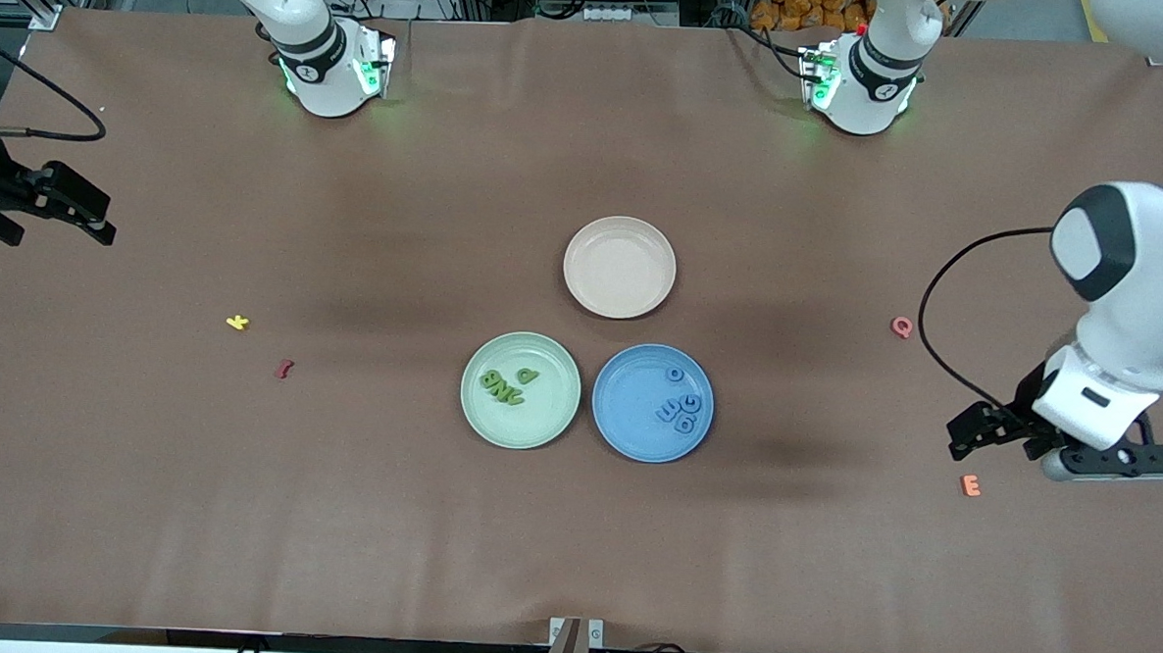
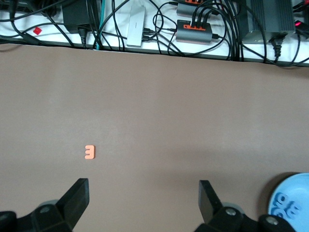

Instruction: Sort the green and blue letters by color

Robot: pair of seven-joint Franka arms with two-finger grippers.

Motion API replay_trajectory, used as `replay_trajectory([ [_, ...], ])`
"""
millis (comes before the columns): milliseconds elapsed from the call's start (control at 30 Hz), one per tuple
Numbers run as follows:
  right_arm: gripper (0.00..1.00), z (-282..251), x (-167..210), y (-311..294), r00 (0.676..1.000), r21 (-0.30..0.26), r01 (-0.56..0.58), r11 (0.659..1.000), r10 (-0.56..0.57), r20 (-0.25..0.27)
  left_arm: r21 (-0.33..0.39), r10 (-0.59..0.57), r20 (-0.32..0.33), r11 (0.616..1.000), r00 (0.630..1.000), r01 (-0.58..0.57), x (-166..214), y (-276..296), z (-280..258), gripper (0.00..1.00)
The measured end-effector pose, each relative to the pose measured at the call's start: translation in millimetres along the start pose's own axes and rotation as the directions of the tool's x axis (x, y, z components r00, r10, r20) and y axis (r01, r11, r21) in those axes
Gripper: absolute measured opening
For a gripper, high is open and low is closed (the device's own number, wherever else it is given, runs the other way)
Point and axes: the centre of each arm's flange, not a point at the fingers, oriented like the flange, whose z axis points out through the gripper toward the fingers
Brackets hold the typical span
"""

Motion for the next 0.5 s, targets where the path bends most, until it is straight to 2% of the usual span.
replay_trajectory([
  [500, 1.0, 0, 0, 2, 1.0, 0.0, -0.003, 1.0, 0.003, 0.002, 0.0, 0.004, 0.076, 1.0, 0.997, -0.004, -24, -1, -111, 1.0],
])
